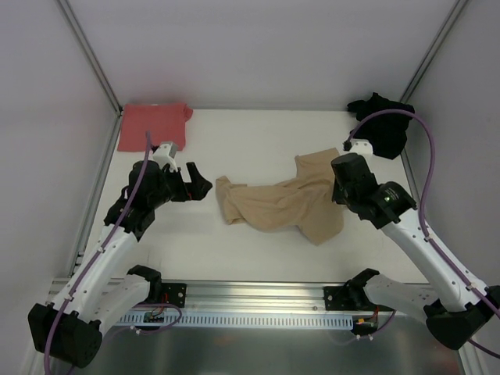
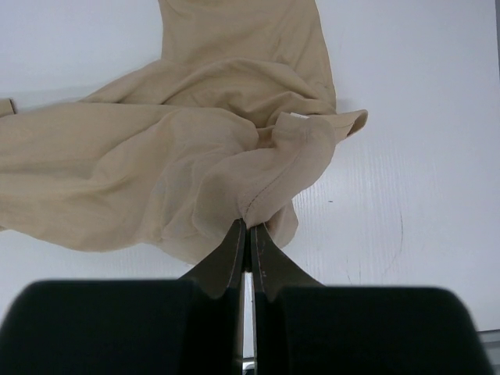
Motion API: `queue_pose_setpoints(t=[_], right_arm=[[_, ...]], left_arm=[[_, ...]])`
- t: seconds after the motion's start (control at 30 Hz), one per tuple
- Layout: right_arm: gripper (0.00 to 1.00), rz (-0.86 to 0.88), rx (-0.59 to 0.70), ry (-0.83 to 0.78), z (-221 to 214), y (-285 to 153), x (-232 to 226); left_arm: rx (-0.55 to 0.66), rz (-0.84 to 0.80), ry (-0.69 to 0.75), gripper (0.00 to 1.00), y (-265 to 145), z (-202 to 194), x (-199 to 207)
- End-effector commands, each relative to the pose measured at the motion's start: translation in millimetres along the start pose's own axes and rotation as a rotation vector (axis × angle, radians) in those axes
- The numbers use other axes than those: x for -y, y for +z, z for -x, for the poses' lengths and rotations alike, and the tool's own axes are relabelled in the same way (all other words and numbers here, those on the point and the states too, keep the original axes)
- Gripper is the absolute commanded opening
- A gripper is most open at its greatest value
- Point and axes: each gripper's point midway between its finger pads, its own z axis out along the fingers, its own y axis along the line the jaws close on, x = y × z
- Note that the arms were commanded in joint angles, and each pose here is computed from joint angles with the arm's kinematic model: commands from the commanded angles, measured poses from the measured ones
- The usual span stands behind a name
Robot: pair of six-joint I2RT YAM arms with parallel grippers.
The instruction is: Fold and stack the t-shirts
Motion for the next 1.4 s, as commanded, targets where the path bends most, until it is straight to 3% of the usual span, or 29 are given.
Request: queue_pose_setpoints(t=[0.0, 0.13, 0.33, 0.77, 1.07, 1.13, 1.2, 1.23, 1.3, 1.33, 1.37], right_arm=[[0.00, 0.029, 0.022, 0.030, 2.4, -1.0, -3.3], [0.00, 0.039, 0.002, 0.025, -7.0, 5.8, -6.3], [0.00, 0.047, 0.006, 0.039, -13.2, 5.7, -4.2], [0.00, 0.032, -0.007, 0.045, -26.3, 4.3, 7.0], [0.00, 0.016, -0.014, 0.028, -24.6, 4.3, 9.4], [0.00, 0.014, -0.014, 0.026, -24.6, 4.2, 10.6], [0.00, 0.009, -0.016, 0.023, -25.0, 5.1, 11.8], [0.01, 0.009, -0.018, 0.021, -25.6, 5.4, 12.1], [0.00, 0.008, -0.025, 0.019, -27.6, 7.3, 11.9], [0.00, 0.006, -0.026, 0.019, -28.3, 8.0, 12.2], [0.00, 0.007, -0.030, 0.019, -29.5, 9.2, 11.9]], left_arm=[[-0.059, 0.000, -0.140, 0.99, -7.3, -29.7, 0.5], [-0.154, -0.002, -0.211, 0.99, -11.0, -81.6, -2.6], [-0.192, -0.024, -0.290, 0.98, -5.5, -131.5, -3.1], [0.001, 0.033, -0.080, 0.96, 28.9, -128.3, 0.6], [-0.068, 0.062, -0.019, 0.95, 68.5, -147.2, 12.3], [-0.068, 0.067, -0.003, 0.89, 75.3, -148.2, 14.7], [-0.061, 0.067, 0.008, 0.75, 79.0, -146.5, 15.7], [-0.056, 0.070, 0.010, 0.44, 80.8, -146.2, 15.6], [-0.040, 0.081, 0.013, 0.10, 81.3, -142.3, 14.5], [-0.029, 0.099, 0.015, 0.00, 80.4, -139.7, 11.7], [-0.025, 0.107, 0.021, 0.00, 80.1, -138.9, 10.6]])
